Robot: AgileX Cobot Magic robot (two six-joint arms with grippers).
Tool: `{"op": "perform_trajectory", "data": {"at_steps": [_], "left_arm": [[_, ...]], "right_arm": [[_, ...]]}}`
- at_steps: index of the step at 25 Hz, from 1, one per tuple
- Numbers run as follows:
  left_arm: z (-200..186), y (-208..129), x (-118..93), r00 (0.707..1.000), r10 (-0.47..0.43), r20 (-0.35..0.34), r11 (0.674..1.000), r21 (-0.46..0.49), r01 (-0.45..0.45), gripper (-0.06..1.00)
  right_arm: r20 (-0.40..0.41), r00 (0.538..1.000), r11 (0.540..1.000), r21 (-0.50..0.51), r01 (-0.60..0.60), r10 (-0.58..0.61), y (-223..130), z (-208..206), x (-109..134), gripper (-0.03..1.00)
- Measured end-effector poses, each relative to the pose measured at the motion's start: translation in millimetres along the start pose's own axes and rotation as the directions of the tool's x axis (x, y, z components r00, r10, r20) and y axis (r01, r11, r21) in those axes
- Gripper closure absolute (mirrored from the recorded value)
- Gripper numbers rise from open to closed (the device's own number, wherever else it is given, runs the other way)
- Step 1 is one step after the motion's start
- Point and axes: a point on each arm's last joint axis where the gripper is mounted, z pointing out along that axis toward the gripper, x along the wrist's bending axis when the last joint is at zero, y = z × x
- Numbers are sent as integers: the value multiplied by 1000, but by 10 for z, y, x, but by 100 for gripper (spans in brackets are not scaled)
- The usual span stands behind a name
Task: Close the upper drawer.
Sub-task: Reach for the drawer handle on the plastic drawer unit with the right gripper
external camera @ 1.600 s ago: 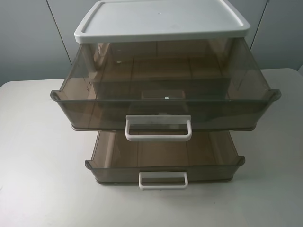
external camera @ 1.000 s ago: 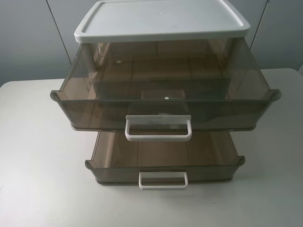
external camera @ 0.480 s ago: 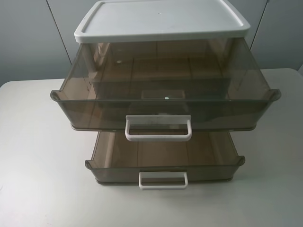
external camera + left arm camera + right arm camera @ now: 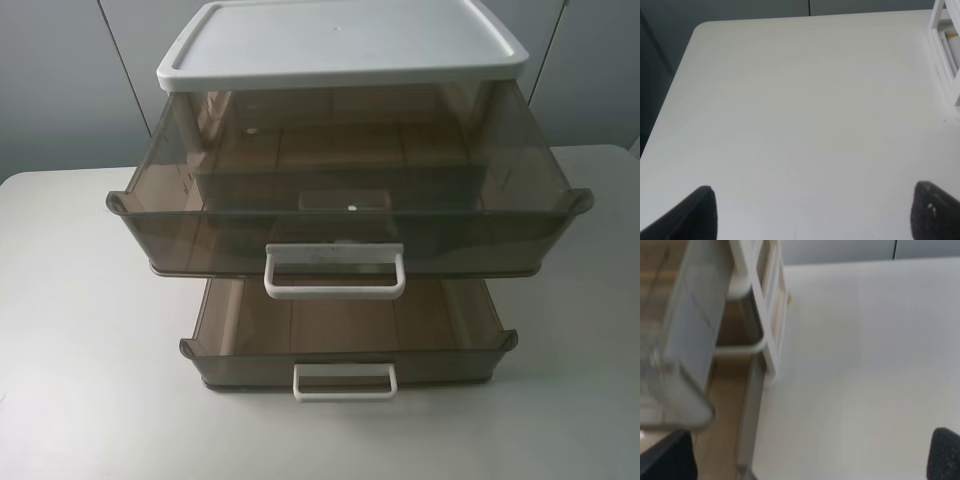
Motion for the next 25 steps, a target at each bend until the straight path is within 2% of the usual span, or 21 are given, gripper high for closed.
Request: {"op": "perform_trajectory", "data": {"at_steps": [5,8,10,13,15,17,20,23,25], "left_arm": [[0,0,0,1000,0,0,1000,0,0,20],[0,0,0,1000,0,0,1000,0,0,20],[0,0,0,1000,0,0,1000,0,0,20],[0,0,0,1000,0,0,1000,0,0,20],[0,0,0,1000,0,0,1000,0,0,20],[0,0,0,1000,0,0,1000,0,0,20],[0,0,0,1000,0,0,1000,0,0,20],[0,0,0,1000,0,0,1000,0,0,20],[0,0,0,1000,0,0,1000,0,0,20]], "right_arm": [[-5,1000,1000,24,-7,7,759,56,6,27],[-35,999,999,44,11,-9,1103,181,22,27],[-88,993,994,77,81,-74,1223,294,77,27],[-241,948,966,100,237,-208,1280,462,332,27],[-331,891,937,53,346,-311,1286,494,546,27],[-402,813,889,-5,457,-420,1256,494,763,27],[-511,661,794,-72,604,-549,1132,491,1129,27],[-595,519,701,-108,705,-613,955,509,1463,27],[-639,441,649,-124,750,-631,834,506,1641,27]]}}
